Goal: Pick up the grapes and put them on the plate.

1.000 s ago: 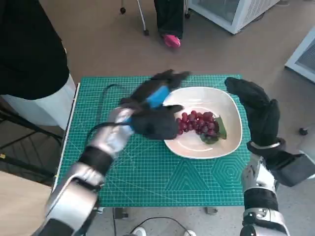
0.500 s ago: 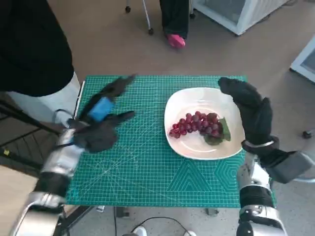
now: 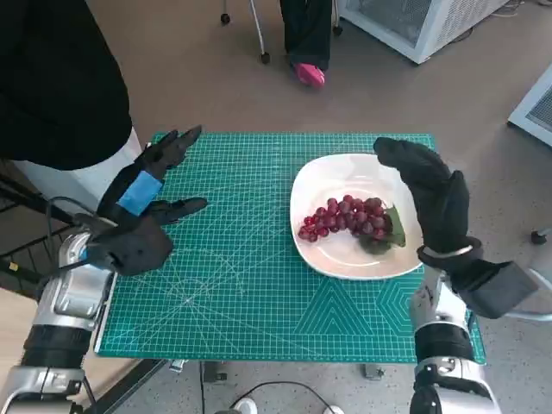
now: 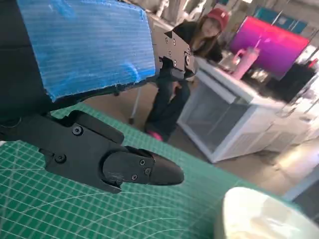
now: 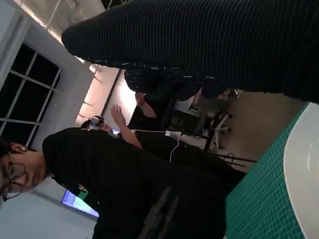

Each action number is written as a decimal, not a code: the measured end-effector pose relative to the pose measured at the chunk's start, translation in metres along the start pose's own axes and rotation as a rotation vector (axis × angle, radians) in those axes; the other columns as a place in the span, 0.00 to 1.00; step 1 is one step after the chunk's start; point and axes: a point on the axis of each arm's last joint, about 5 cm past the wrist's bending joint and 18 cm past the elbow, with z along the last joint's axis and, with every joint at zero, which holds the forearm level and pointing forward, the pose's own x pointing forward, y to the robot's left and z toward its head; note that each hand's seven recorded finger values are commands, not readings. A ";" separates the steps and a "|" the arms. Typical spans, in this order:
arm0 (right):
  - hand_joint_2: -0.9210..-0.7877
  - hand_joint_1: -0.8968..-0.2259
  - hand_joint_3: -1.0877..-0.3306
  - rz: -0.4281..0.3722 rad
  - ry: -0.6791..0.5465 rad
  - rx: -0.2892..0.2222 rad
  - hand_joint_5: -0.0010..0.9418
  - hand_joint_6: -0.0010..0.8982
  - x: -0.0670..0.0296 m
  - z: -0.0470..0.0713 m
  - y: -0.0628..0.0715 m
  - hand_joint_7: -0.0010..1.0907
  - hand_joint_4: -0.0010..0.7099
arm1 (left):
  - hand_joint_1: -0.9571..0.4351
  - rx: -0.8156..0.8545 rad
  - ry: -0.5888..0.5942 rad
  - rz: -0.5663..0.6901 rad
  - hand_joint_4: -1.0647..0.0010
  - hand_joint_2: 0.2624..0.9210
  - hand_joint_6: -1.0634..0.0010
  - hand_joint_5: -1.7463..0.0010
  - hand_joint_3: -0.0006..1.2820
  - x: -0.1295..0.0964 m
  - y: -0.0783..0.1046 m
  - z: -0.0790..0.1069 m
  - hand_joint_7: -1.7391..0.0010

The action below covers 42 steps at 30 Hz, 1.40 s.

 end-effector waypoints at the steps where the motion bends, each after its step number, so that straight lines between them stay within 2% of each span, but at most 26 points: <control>1: 0.00 0.65 0.76 0.000 0.000 0.000 0.01 0.31 0.0002 0.000 0.000 0.01 0.42 | 0.31 -0.006 -0.005 0.000 0.82 1.00 0.72 0.99 0.04 -0.001 0.000 -0.001 0.98; 7: 0.00 0.65 0.76 0.003 -0.001 0.002 0.01 0.31 0.0006 0.000 0.000 0.01 0.42 | 0.31 -0.066 -0.047 0.008 0.81 1.00 0.73 0.99 0.03 -0.009 -0.005 -0.007 0.99; 11: 0.00 0.65 0.76 0.005 0.000 0.003 0.00 0.31 0.0008 0.000 -0.001 0.01 0.42 | 0.31 -0.165 -0.078 0.034 0.83 1.00 0.75 1.00 0.04 -0.013 -0.011 -0.011 0.99; 16: 0.00 0.66 0.76 0.004 0.003 0.005 0.00 0.31 0.0008 0.000 -0.001 0.01 0.42 | 0.31 -0.394 -0.148 0.084 0.87 1.00 0.77 1.00 0.06 -0.016 -0.023 -0.015 1.00; 21: 0.00 0.67 0.75 0.005 0.002 0.005 0.00 0.31 0.0018 0.000 -0.002 0.00 0.42 | 0.30 -0.658 -0.243 0.155 0.91 1.00 0.79 1.00 0.07 -0.016 -0.044 -0.016 1.00; 25: 0.00 0.67 0.75 0.006 0.002 0.006 0.00 0.31 0.0028 0.000 -0.001 0.00 0.43 | 0.29 -0.782 -0.277 0.168 0.93 1.00 0.79 1.00 0.08 -0.015 -0.060 -0.016 1.00; 29: 0.00 0.67 0.75 0.006 0.004 0.007 0.00 0.31 0.0028 0.000 -0.001 0.00 0.43 | 0.29 -0.828 -0.290 0.164 0.93 1.00 0.79 1.00 0.09 -0.014 -0.068 -0.016 1.00; 42: 0.00 0.67 0.75 0.003 0.006 0.002 0.01 0.31 0.0022 0.001 -0.004 0.00 0.44 | 0.27 -0.830 -0.312 0.178 0.92 1.00 0.80 1.00 0.09 -0.010 -0.075 -0.014 1.00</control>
